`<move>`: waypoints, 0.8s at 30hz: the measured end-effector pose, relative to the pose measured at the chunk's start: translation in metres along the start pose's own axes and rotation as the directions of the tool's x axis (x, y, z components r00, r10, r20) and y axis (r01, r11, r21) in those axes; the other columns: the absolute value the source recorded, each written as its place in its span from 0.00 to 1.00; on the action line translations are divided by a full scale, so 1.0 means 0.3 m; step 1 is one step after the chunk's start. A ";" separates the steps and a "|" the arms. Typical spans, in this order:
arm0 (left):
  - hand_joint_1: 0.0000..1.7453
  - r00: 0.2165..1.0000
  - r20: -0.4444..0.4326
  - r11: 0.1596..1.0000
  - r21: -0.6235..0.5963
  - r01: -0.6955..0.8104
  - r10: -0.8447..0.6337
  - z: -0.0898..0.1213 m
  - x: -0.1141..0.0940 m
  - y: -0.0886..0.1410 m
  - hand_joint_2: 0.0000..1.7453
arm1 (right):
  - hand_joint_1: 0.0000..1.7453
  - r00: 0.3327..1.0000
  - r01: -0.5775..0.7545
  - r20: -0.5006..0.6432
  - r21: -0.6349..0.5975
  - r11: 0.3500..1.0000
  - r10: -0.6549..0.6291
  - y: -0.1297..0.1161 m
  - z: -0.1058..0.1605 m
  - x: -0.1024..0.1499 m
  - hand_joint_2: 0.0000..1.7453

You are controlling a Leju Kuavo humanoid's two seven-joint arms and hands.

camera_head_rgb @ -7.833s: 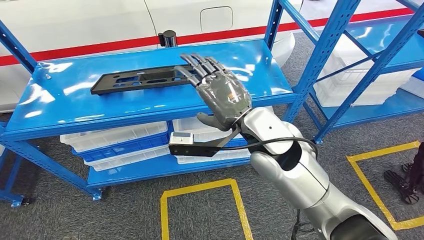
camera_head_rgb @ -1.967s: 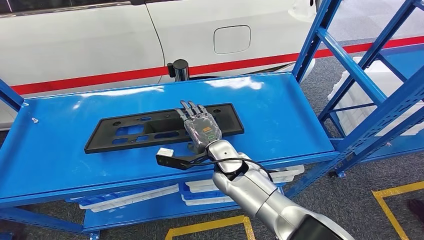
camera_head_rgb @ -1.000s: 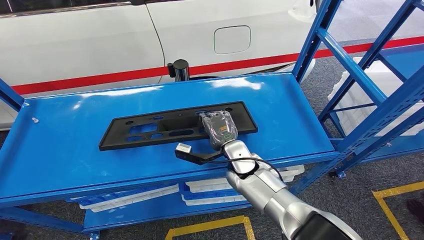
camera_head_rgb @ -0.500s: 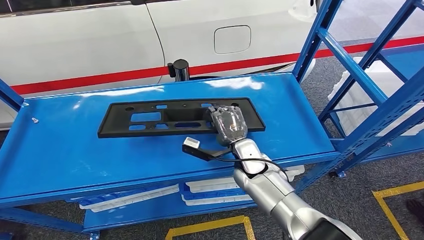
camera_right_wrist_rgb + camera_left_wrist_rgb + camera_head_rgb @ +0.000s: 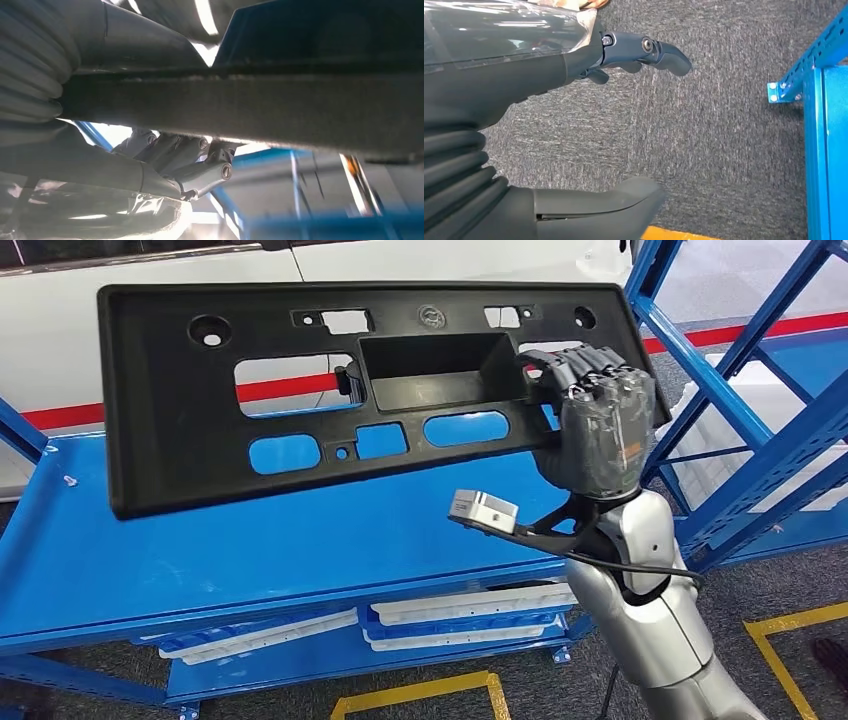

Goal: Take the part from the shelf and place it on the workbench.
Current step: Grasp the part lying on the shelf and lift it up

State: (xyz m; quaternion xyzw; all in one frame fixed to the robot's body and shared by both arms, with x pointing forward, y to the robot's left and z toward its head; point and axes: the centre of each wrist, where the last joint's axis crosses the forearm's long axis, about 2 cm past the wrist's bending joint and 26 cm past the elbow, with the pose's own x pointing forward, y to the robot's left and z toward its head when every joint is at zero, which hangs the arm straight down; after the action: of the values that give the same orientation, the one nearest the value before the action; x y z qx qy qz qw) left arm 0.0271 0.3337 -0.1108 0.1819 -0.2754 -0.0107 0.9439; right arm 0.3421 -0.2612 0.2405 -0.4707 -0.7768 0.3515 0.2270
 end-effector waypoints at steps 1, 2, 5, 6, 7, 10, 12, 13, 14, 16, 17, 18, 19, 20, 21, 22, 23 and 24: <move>0.00 1.000 -0.002 1.000 0.004 0.000 0.000 0.001 -0.001 0.000 1.00 | 1.00 1.000 0.004 0.008 -0.026 1.000 -0.003 -0.022 0.000 -0.004 1.00; 0.00 1.000 -0.005 1.000 0.007 -0.001 0.001 0.001 -0.002 0.000 1.00 | 1.00 1.000 0.008 0.015 -0.047 0.999 -0.007 -0.042 0.001 -0.007 1.00; 0.00 1.000 -0.015 1.000 0.018 -0.011 0.011 0.004 -0.006 -0.001 1.00 | 1.00 0.999 0.025 0.032 -0.090 0.996 -0.023 -0.086 0.008 -0.009 1.00; 0.00 1.000 -0.018 1.000 0.019 -0.015 0.015 0.005 -0.007 -0.003 1.00 | 1.00 0.999 0.034 0.035 -0.098 0.995 -0.031 -0.096 0.009 -0.008 1.00; 0.00 1.000 -0.021 1.000 0.017 -0.018 0.019 0.006 -0.008 -0.004 1.00 | 1.00 0.998 0.044 0.037 -0.105 0.993 -0.041 -0.104 0.010 -0.007 1.00; 0.00 0.999 -0.028 1.000 -0.007 -0.029 0.029 0.010 -0.012 -0.010 1.00 | 1.00 0.996 0.081 0.038 -0.113 0.990 -0.077 -0.123 0.010 -0.011 1.00; 0.00 0.999 -0.035 0.999 -0.020 -0.037 0.037 0.012 -0.015 -0.011 1.00 | 1.00 0.995 0.097 0.039 -0.111 0.989 -0.093 -0.130 0.012 -0.015 1.00; 0.00 0.999 -0.037 0.999 -0.024 -0.041 0.040 0.012 -0.016 -0.011 1.00 | 1.00 0.994 0.104 0.040 -0.108 0.989 -0.100 -0.132 0.014 -0.017 1.00; 0.00 0.998 -0.038 0.999 -0.027 -0.042 0.041 0.012 -0.017 -0.011 1.00 | 1.00 0.993 0.113 0.040 -0.103 0.988 -0.109 -0.134 0.015 -0.019 1.00; 0.00 0.999 -0.039 0.999 -0.037 -0.038 0.037 0.012 -0.018 -0.009 1.00 | 1.00 0.990 0.139 0.040 -0.077 0.987 -0.137 -0.135 0.017 -0.019 1.00; 0.00 0.999 -0.038 0.998 -0.043 -0.034 0.033 0.012 -0.018 -0.008 1.00 | 1.00 0.988 0.150 0.040 -0.058 0.987 -0.148 -0.133 0.018 -0.019 1.00; 0.00 0.999 -0.039 0.998 -0.047 -0.030 0.028 0.012 -0.018 -0.007 1.00 | 1.00 0.987 0.159 0.041 -0.037 0.987 -0.157 -0.132 0.018 -0.017 1.00; 0.00 0.999 -0.041 0.998 -0.051 -0.024 0.022 0.011 -0.017 -0.006 1.00 | 1.00 0.986 0.164 0.043 -0.016 0.986 -0.163 -0.129 0.018 -0.014 1.00; 0.00 0.999 -0.044 0.998 -0.054 -0.019 0.017 0.010 -0.016 -0.005 1.00 | 1.00 0.984 0.170 0.045 0.002 0.985 -0.170 -0.126 0.018 -0.010 1.00; 0.00 0.999 -0.047 0.998 -0.055 -0.014 0.012 0.008 -0.015 -0.004 1.00 | 1.00 0.983 0.176 0.048 0.017 0.984 -0.177 -0.122 0.017 -0.006 1.00; 0.00 0.999 -0.052 0.998 -0.056 -0.011 0.008 0.007 -0.013 -0.002 1.00 | 1.00 0.982 0.181 0.051 0.027 0.983 -0.182 -0.119 0.016 -0.002 1.00; 0.00 0.998 -0.055 0.998 -0.056 -0.009 0.006 0.006 -0.012 -0.001 1.00 | 1.00 0.981 0.184 0.055 0.033 0.982 -0.185 -0.116 0.014 0.002 1.00; 0.00 0.998 -0.057 0.998 -0.055 -0.009 0.005 0.006 -0.012 0.000 1.00 | 1.00 0.981 0.185 0.057 0.039 0.982 -0.187 -0.114 0.014 0.004 1.00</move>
State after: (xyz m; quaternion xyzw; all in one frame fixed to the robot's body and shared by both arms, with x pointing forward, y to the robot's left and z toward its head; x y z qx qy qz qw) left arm 0.0232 0.3336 -0.1113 0.1549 -0.2485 -0.0098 0.9561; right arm 0.3192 -0.2720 0.2638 -0.3813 -0.8179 0.3556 0.2431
